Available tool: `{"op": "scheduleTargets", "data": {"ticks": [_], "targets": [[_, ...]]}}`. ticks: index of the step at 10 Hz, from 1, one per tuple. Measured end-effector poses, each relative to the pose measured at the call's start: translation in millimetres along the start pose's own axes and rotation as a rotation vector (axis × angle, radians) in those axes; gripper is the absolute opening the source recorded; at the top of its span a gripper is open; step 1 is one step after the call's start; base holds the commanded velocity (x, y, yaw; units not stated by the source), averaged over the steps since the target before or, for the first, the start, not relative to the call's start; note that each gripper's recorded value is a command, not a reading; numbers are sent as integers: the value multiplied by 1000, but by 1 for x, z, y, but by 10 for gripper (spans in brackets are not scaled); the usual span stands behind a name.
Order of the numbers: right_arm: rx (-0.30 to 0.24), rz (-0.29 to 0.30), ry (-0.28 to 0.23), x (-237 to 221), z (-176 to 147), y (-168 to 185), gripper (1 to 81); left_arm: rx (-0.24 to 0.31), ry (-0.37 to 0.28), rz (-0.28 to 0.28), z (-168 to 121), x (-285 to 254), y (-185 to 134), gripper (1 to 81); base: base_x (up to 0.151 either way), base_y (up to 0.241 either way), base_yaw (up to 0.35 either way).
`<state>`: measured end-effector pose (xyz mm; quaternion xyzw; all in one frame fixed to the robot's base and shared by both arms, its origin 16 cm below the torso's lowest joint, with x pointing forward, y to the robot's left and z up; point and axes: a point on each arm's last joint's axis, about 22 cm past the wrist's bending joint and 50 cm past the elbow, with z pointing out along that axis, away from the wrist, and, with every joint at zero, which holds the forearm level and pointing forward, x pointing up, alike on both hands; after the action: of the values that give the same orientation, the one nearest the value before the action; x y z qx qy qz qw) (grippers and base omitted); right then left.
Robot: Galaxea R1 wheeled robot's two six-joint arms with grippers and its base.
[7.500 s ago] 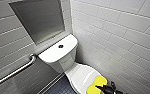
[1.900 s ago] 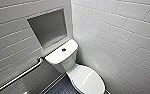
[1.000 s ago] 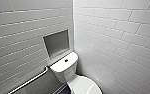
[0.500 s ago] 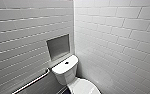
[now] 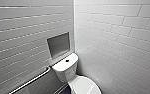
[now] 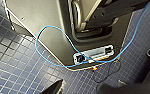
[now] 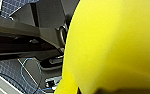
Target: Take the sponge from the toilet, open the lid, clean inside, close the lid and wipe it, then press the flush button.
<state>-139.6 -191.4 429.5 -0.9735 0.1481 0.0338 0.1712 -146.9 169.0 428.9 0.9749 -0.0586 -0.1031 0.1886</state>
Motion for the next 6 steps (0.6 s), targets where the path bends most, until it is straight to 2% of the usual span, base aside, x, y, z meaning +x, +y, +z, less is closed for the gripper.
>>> {"op": "scheduleTargets", "data": {"ticks": [4, 6], "targets": [[20, -26, 61, 15, 2, -5, 10, 11, 65, 25, -1, 16, -2, 811, 0, 0, 0], [19, -27, 61, 14, 1, -4, 10, 15, 62, 27, -1, 15, -3, 811, 0, 0, 0]]}}
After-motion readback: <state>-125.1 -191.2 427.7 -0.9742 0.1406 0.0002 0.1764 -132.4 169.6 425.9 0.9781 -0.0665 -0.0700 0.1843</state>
